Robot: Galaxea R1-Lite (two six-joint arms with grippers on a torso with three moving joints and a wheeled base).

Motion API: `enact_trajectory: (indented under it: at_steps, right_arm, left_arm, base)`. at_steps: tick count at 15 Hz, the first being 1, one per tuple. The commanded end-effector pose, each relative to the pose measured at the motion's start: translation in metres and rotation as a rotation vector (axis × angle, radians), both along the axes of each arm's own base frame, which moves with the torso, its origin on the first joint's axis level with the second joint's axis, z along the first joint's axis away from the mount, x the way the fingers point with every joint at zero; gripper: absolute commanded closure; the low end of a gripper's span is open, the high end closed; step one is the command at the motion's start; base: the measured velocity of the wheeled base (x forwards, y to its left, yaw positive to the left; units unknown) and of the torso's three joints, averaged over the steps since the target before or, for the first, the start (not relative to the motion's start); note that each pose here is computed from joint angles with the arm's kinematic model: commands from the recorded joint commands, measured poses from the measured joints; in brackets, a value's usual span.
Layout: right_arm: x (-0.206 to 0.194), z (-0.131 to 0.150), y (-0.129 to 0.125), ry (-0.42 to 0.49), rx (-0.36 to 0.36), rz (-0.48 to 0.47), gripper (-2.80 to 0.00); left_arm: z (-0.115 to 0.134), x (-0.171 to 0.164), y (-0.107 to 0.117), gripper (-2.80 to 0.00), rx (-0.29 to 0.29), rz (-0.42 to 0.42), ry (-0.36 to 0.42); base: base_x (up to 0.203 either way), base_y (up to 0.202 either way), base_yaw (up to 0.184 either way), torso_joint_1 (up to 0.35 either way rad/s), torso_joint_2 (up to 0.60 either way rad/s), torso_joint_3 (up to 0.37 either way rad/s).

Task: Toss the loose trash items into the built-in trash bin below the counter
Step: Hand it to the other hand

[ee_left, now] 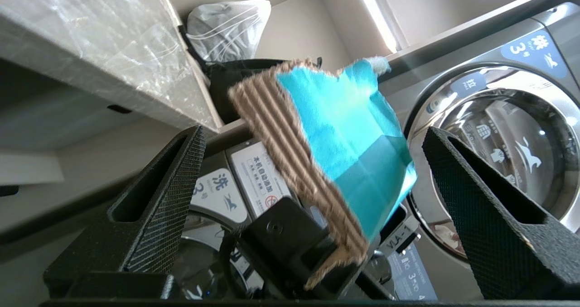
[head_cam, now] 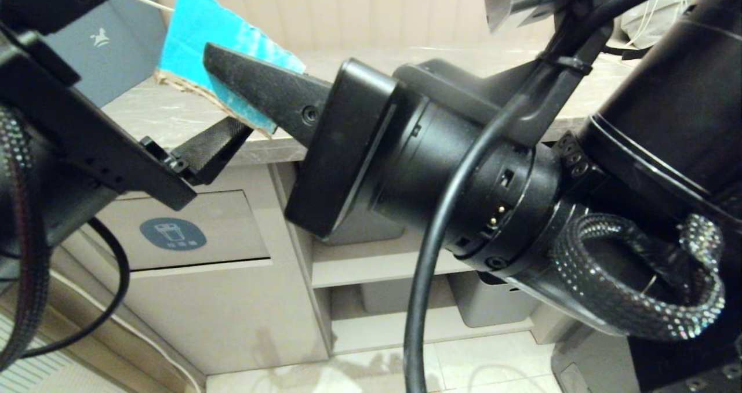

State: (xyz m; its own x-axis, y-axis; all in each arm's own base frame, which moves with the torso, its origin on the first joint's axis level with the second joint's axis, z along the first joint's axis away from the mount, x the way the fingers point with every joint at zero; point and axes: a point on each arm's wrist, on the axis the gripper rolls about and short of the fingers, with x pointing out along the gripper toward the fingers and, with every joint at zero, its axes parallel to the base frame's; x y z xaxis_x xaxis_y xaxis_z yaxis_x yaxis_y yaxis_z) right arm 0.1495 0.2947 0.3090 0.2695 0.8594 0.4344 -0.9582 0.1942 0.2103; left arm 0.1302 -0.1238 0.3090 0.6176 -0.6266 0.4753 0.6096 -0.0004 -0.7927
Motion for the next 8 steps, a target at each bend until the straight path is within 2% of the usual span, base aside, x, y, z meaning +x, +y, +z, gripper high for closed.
enact_trajectory:
  at_steps: [1,8]
  right_arm:
    - [-0.0018,-0.0013,0.0011,0.0,0.0,0.007,0.0]
    - [-0.0033,-0.0067,0.0014,-0.006,-0.021,0.003,0.0]
  left_arm:
    - [0.0063,0.0001,0.0,-2.8,-0.02,-0.001,-0.016]
    - [0.0154,-0.0038,0.0037,-2.8,-0.07,-0.002,-0.061]
  base:
    - [0.0,0.0,0.0,0.0,0.0,0.0]
    - [0.0,0.0,0.0,0.0,0.0,0.0]
